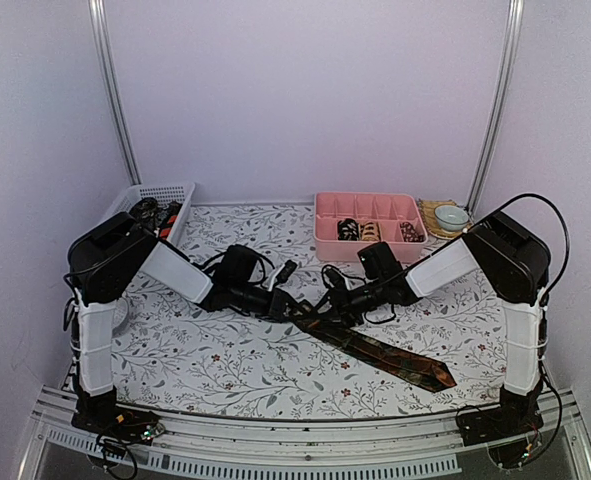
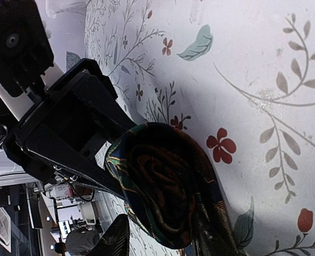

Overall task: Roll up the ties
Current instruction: Roll the tie at the center of the board.

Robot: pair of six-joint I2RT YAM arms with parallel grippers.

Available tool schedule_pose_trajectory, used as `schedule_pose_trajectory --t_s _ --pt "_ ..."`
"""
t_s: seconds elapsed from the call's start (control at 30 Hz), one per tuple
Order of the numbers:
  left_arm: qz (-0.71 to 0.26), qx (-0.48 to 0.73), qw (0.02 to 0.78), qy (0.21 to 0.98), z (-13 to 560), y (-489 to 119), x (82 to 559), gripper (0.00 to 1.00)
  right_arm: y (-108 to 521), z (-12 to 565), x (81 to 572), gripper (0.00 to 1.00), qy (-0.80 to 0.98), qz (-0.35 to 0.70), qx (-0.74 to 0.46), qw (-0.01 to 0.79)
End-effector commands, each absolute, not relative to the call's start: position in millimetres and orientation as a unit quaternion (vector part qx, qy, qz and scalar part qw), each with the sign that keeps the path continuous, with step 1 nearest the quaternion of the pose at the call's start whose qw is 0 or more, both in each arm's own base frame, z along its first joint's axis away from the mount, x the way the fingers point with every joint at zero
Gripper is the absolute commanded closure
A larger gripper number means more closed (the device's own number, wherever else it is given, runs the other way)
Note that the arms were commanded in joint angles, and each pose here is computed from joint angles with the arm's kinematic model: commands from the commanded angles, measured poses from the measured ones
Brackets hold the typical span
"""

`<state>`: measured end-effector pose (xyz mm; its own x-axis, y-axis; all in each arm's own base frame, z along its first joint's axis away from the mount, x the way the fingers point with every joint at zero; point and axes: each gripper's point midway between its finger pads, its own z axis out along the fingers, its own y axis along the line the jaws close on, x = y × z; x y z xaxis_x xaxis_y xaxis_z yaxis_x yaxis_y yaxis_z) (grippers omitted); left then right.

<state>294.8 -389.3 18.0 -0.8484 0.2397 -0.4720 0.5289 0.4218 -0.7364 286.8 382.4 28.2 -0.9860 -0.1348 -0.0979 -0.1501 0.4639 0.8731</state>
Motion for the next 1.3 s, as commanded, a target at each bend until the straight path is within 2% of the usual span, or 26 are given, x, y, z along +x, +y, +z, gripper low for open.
schedule_pose_trajectory --t_s 0.0,0.27,0.5,0.93,1.1,1.27 --pt "-0.427 0.184 0.067 0.883 -38 -369 260 0.94 353 10 281 0.59 0.896 0.437 -0.072 0.023" --pt "-0.416 0.136 0.086 0.895 -27 -359 273 0.93 329 34 277 0.57 0.911 0.387 -0.116 0.079" --pt "-0.398 0.079 0.112 0.907 -24 -349 283 0.93 325 19 262 0.58 0.92 0.365 -0.126 0.067" --pt "-0.298 0.002 0.203 0.933 1 -303 301 0.93 343 -9 236 0.64 0.933 0.285 -0.208 0.074" --pt "-0.249 0.019 0.223 0.942 0 -301 300 0.92 351 -13 236 0.65 0.933 0.264 -0.23 0.08" --pt "-0.185 0.094 0.251 0.945 2 -308 296 0.92 350 -13 241 0.64 0.936 0.251 -0.232 0.085"
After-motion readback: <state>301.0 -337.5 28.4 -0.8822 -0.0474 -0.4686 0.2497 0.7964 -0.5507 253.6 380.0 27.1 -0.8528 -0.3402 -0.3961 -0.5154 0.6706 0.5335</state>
